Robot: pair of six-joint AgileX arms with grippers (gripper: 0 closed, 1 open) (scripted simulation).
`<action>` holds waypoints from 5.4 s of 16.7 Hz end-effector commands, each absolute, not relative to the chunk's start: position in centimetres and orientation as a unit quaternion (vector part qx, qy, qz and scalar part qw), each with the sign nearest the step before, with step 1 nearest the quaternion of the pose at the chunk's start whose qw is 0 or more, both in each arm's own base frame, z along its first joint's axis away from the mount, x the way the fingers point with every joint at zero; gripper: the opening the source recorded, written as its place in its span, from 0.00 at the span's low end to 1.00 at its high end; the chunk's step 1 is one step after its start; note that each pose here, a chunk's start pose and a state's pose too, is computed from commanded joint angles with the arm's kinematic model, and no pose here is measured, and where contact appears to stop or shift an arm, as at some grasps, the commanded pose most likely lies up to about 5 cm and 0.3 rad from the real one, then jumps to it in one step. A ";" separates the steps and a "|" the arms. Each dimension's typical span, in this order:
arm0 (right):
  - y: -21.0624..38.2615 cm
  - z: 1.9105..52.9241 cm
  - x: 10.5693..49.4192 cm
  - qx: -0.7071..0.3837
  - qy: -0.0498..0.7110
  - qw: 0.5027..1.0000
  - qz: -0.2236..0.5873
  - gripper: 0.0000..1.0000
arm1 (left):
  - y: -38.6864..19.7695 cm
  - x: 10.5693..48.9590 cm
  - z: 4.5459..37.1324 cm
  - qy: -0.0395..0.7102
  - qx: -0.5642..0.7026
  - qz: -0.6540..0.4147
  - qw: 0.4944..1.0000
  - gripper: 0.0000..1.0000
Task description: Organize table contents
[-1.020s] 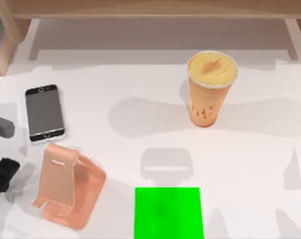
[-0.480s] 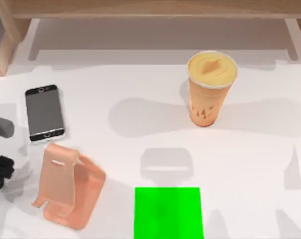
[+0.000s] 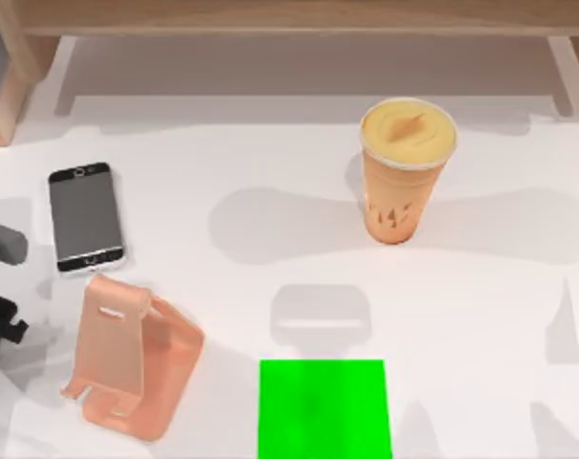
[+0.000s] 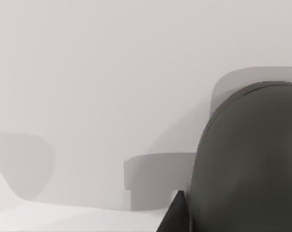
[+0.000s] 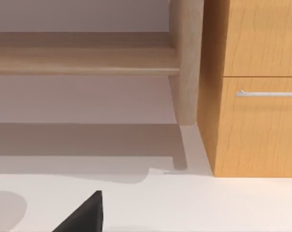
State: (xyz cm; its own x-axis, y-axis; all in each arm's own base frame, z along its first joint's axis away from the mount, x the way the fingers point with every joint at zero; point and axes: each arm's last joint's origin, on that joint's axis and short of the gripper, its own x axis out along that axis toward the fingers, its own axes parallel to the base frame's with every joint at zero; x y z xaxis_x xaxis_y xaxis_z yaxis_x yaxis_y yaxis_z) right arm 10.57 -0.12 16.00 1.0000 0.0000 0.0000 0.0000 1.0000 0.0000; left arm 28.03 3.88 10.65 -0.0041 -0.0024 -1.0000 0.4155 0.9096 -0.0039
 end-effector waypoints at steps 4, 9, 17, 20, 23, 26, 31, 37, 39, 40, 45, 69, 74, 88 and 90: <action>-0.1 16.0 10.6 0.000 0.000 1.000 0.000 1.00 | 3.8 28.1 11.4 0.687 0.149 -0.151 0.695 0.00; -0.1 16.0 10.6 0.000 0.000 1.000 0.000 1.00 | 3.9 28.6 14.2 0.688 0.148 -0.152 0.694 0.00; -0.1 16.0 10.6 0.000 0.000 1.000 0.000 1.00 | 3.9 28.4 20.0 0.689 0.148 -0.152 0.693 0.00; -0.1 16.0 10.6 0.000 0.000 1.000 0.000 1.00 | 3.8 28.1 21.4 0.686 0.149 -0.151 0.696 0.00; -0.1 16.0 10.6 0.000 0.000 1.000 0.000 1.00 | 3.9 28.1 21.2 0.688 0.149 -0.151 0.694 0.00; -0.1 16.0 10.6 0.000 0.000 1.000 0.000 1.00 | 3.4 28.3 22.2 0.664 0.172 -0.162 0.709 0.00; -0.1 16.0 10.6 0.000 0.000 1.000 0.000 1.00 | -1.1 28.4 26.8 0.543 0.330 -0.275 0.721 0.00; -0.1 16.0 10.6 0.000 0.000 1.000 0.000 1.00 | -9.9 27.6 30.4 0.303 0.597 -0.475 0.571 0.00; -0.1 16.0 10.6 0.000 0.000 1.000 0.000 1.00 | -13.3 27.1 30.4 0.225 0.654 -0.523 0.498 0.00; -0.1 16.0 10.6 0.000 0.000 1.000 0.000 1.00 | -15.1 26.9 30.0 0.190 0.677 -0.546 0.456 0.00; -0.1 16.0 10.6 0.000 0.000 1.000 0.000 1.00 | -23.4 24.7 24.7 0.059 0.732 -0.636 0.237 0.00; -0.1 16.0 10.6 0.000 0.000 1.000 0.000 1.00 | -30.0 20.0 13.4 -0.008 0.702 -0.712 -0.010 0.23; -0.1 16.0 10.6 0.000 0.000 1.000 0.000 1.00 | -30.0 20.0 13.4 -0.008 0.702 -0.712 -0.010 0.60; -0.1 16.0 10.6 0.000 0.000 1.000 0.000 1.00 | -30.0 20.1 13.4 -0.008 0.703 -0.712 -0.009 1.00; -0.1 16.0 10.6 0.000 0.000 1.000 0.000 1.00 | -30.0 20.2 13.6 -0.005 0.704 -0.711 -0.003 1.00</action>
